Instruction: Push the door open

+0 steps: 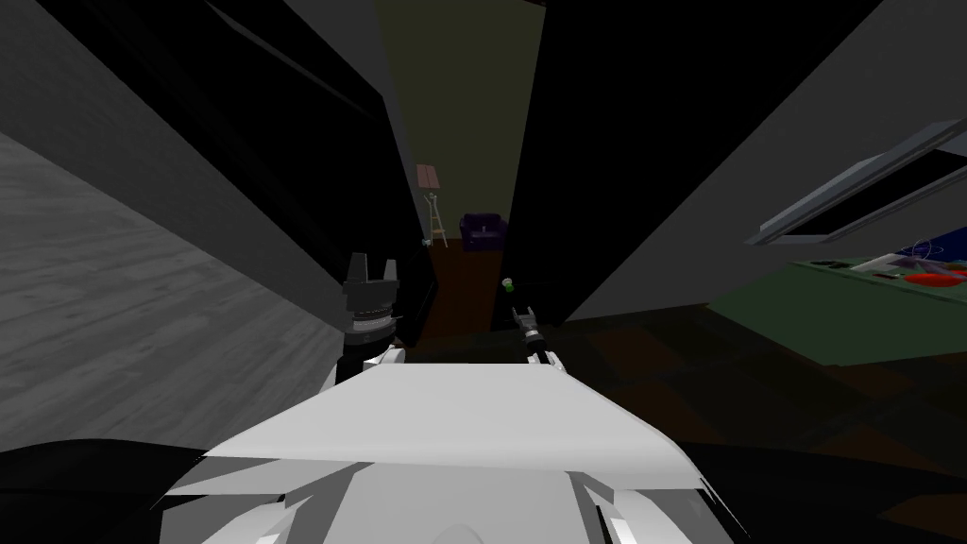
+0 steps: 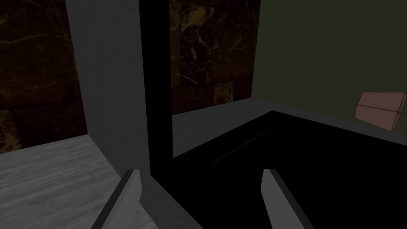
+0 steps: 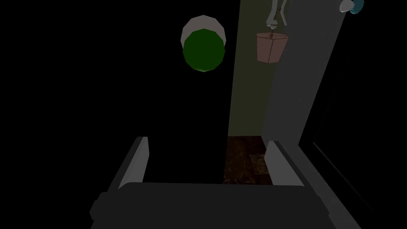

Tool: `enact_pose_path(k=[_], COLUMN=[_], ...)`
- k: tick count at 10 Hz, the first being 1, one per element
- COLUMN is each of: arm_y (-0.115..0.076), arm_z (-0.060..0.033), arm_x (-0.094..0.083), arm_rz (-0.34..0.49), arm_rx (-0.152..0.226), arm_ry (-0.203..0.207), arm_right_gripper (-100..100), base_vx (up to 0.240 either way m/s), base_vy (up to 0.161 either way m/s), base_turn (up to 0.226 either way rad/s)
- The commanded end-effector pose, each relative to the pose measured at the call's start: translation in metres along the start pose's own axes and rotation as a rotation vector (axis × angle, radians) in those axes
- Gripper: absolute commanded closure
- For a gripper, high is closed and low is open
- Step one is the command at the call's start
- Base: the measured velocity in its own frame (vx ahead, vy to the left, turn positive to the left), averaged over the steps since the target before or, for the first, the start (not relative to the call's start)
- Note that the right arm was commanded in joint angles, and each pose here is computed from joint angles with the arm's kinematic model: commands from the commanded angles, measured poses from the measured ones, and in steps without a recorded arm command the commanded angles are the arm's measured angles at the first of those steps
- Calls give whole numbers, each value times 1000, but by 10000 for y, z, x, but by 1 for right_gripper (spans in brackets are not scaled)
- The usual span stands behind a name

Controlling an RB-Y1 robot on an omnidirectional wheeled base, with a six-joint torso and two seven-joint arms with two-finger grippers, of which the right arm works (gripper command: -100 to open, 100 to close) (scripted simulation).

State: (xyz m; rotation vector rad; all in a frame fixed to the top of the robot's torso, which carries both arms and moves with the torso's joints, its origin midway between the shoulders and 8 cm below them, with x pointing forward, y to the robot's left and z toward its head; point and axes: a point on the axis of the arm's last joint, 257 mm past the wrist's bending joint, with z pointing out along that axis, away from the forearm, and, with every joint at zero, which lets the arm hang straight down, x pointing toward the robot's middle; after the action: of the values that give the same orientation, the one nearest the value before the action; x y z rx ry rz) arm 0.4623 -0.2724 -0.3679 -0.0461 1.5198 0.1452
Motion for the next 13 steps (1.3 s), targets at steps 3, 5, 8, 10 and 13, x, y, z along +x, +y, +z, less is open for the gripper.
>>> enact_pose_path(k=[3, 5, 8, 10, 13], arm_y=[34, 67, 57, 53, 56], arm_z=[-14, -32, -21, -22, -23], arm_x=[139, 233, 216, 223, 235], arm_rz=[-34, -58, -54, -55, -54], arm_rx=[-8, -16, -9, -3, 5], arm_ry=[30, 51, 46, 47, 48], arm_right_gripper=[-100, -100, -100, -100, -100], base_vx=[71, 87, 113, 184, 200], base_vy=[-2, -1, 16, -6, 6], base_turn=[-5, -8, 16, 26, 29])
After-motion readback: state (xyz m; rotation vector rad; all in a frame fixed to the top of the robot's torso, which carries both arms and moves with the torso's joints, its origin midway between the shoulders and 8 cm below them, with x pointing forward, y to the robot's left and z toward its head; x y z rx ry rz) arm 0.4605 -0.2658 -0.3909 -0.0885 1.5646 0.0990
